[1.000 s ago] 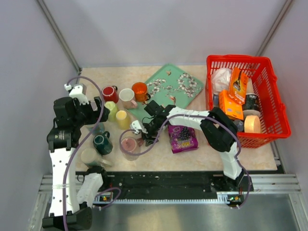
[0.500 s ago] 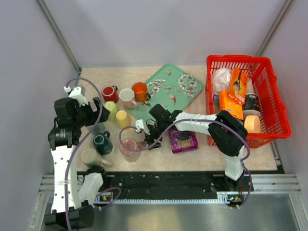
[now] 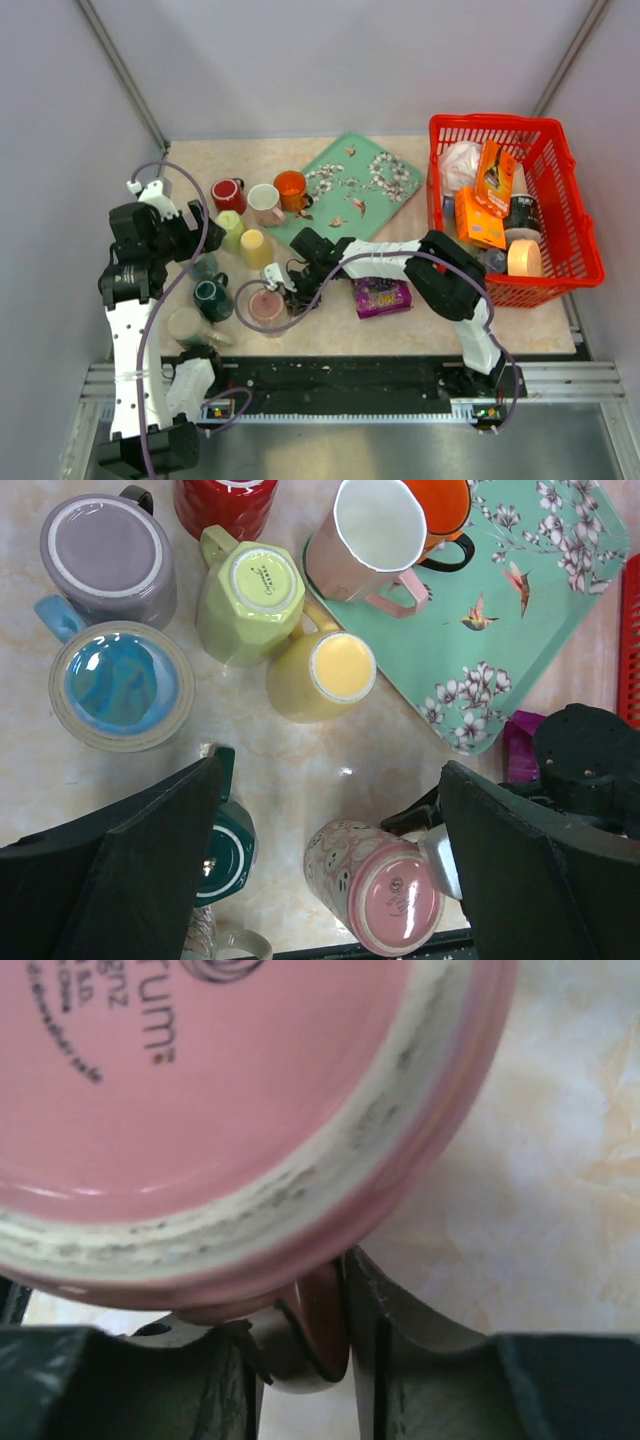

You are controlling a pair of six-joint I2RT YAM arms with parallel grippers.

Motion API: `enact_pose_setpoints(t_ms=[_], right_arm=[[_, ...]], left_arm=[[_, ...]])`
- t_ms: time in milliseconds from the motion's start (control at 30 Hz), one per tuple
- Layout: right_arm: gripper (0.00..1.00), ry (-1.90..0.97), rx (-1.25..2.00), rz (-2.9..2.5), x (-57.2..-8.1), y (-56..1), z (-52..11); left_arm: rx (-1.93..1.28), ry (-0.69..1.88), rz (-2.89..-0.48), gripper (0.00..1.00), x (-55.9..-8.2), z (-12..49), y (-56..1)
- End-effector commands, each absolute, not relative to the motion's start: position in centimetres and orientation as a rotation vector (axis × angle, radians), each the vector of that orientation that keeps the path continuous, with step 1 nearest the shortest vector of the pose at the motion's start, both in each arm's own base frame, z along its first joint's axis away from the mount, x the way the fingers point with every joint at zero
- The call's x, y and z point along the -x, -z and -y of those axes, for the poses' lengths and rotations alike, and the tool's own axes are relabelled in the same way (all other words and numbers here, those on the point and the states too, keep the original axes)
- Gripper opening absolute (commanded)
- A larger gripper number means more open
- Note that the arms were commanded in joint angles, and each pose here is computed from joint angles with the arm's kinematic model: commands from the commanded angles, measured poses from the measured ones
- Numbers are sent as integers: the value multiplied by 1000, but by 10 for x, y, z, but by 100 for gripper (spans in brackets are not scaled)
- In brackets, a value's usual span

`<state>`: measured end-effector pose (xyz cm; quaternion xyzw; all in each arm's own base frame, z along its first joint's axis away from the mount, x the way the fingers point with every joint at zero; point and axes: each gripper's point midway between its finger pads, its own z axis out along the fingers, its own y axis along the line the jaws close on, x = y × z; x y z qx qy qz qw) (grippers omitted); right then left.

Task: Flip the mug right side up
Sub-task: Turn over the cup at the center of the board.

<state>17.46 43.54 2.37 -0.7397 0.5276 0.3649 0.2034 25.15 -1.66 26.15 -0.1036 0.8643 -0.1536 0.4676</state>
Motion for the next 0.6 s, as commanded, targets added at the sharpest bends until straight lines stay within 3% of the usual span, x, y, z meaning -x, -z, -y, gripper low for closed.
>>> enact_pose_setpoints(t_ms=[0, 67, 100, 233, 567], right_arm=[[21, -1030, 2049, -1453, -176, -30, -447], [4, -1013, 2032, -1474, -178, -33, -444], [0, -1003, 2020, -1477, -182, -38, -442], [0, -950, 1982, -1447, -194, -69, -432], [0, -1114, 1539, -1603, -268, -216, -393]], left_arm=[[243, 394, -2065, 94, -261, 17, -274], [240, 403, -2068, 94, -262, 18, -272], [231, 402, -2068, 95, -263, 18, -272], [89, 440, -2043, 99, -266, 28, -281], [-629, 131, -1753, 99, -299, 24, -355]])
